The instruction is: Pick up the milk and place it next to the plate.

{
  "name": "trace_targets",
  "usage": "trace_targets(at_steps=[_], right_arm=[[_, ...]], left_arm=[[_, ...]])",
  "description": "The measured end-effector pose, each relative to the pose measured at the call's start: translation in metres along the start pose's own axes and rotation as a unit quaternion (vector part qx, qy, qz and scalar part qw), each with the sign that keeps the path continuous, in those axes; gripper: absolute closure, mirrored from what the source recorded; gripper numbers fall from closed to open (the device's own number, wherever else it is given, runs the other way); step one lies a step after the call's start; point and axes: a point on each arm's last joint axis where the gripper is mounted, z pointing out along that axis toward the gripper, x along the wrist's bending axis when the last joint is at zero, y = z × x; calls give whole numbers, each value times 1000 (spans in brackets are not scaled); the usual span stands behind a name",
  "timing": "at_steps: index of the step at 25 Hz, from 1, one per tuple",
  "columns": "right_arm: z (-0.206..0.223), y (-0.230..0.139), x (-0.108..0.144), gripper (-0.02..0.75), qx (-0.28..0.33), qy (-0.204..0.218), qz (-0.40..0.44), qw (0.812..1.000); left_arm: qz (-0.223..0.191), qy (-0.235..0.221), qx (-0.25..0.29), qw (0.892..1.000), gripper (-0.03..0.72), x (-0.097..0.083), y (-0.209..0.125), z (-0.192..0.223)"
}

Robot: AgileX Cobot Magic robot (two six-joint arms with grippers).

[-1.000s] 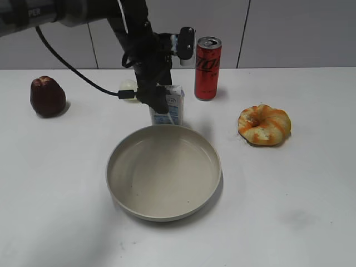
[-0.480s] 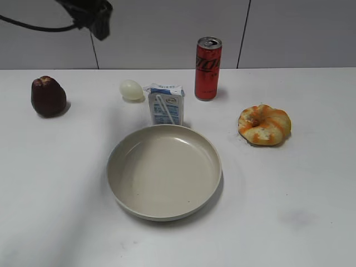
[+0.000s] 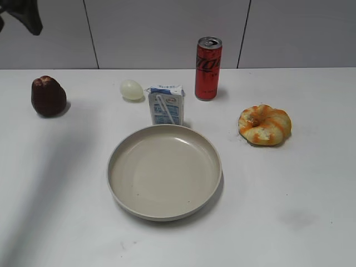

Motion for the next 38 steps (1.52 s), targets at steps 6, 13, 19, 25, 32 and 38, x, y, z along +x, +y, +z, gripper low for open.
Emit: trace_targets(at_steps=[6, 13, 19, 25, 32, 38], right_arm=[[0, 0, 0, 238, 0, 0, 0, 1000], [0, 0, 0, 238, 0, 0, 0, 1000], [0, 0, 0, 238, 0, 0, 0, 1000], [0, 0, 0, 238, 0, 0, 0, 1000], [0, 0, 0, 238, 0, 0, 0, 1000], [0, 0, 0, 238, 0, 0, 0, 1000]], left_arm=[[-27, 10, 16, 999, 96, 11, -55, -38], [-38, 16, 24, 999, 99, 4, -134, -72], [-38, 17, 10, 999, 98, -8, -206, -93], [-34, 21, -48, 998, 98, -19, -269, -113], [-23, 29, -134, 990, 98, -29, -335, -122], [-14, 33, -208, 977, 98, -34, -378, -121]])
